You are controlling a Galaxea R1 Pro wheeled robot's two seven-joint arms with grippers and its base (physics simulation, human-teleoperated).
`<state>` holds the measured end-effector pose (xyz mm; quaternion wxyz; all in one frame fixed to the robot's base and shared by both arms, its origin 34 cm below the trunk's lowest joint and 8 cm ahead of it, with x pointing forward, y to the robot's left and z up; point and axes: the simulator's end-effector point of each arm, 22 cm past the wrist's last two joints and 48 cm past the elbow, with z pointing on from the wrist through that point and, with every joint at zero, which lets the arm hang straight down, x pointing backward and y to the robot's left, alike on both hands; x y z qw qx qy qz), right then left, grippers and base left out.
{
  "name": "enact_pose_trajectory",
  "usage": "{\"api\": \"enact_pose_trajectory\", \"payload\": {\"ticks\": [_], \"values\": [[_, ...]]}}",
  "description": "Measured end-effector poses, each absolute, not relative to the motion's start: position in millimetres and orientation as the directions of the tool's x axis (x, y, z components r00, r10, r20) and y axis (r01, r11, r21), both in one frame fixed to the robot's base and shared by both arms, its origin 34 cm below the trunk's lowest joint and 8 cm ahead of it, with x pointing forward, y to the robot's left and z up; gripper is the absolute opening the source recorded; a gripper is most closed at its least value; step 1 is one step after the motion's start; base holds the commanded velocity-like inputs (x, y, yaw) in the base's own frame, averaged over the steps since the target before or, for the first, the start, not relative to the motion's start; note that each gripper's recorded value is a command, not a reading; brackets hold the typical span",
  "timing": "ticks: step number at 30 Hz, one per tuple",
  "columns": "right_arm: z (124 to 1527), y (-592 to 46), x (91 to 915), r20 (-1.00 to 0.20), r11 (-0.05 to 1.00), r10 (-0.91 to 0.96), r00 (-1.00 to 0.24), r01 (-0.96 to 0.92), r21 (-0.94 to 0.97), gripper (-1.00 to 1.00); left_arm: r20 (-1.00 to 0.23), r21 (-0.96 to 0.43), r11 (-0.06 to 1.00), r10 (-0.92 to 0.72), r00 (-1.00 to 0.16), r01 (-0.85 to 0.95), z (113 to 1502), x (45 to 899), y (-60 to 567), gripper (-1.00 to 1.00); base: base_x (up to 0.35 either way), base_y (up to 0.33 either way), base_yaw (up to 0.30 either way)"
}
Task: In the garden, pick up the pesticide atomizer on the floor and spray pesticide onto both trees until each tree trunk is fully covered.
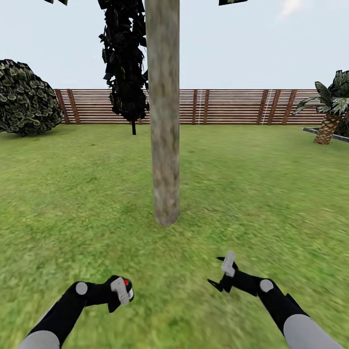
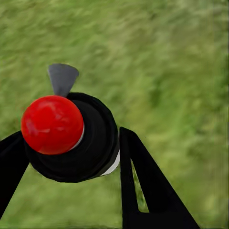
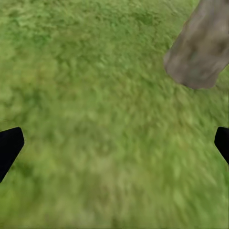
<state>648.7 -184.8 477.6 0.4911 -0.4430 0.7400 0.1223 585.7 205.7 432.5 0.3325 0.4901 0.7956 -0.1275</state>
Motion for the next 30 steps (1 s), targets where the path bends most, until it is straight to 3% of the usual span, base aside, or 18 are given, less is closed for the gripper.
{"api": "enact_pose_trajectory", "payload": {"ticks": [1, 6, 17, 18, 30], "values": [[478.9, -180.5, 646.9, -0.836, 0.560, -0.535, -0.120, -0.792, -0.244, 1.00, -0.633, 0.095, 0.435, 0.721, -0.284, 0.895, 433.0, 579.0, 202.6, -1.00, 0.000, 0.000, 0.000], [485.8, -152.3, 645.9, -0.844, 0.512, -0.529, -0.084, -0.825, -0.239, 1.00, -0.636, 0.075, 0.389, 0.728, -0.256, 0.918, 436.4, 576.9, 178.0, -1.00, 0.000, 0.000, 0.000], [487.6, -101.8, 628.6, -0.869, 0.446, -0.491, -0.069, -0.876, -0.182, 1.00, -0.666, 0.069, 0.379, 0.706, -0.240, 0.923, 433.7, 570.5, 146.1, -1.00, 0.000, 0.000, 0.000], [488.1, -97.4, 627.0, -0.871, 0.440, -0.487, -0.067, -0.880, -0.178, -1.00, -0.667, 0.070, 0.379, 0.705, -0.240, 0.923, 434.2, 571.2, 145.6, -1.00, 0.000, 0.000, 0.000], [494.3, -65.0, 612.6, -0.888, 0.378, -0.456, -0.053, -0.915, -0.139, -1.00, -0.650, 0.075, 0.328, 0.732, -0.204, 0.942, 434.2, 568.5, 129.6, -1.00, 0.000, 0.000, 0.000]]}}
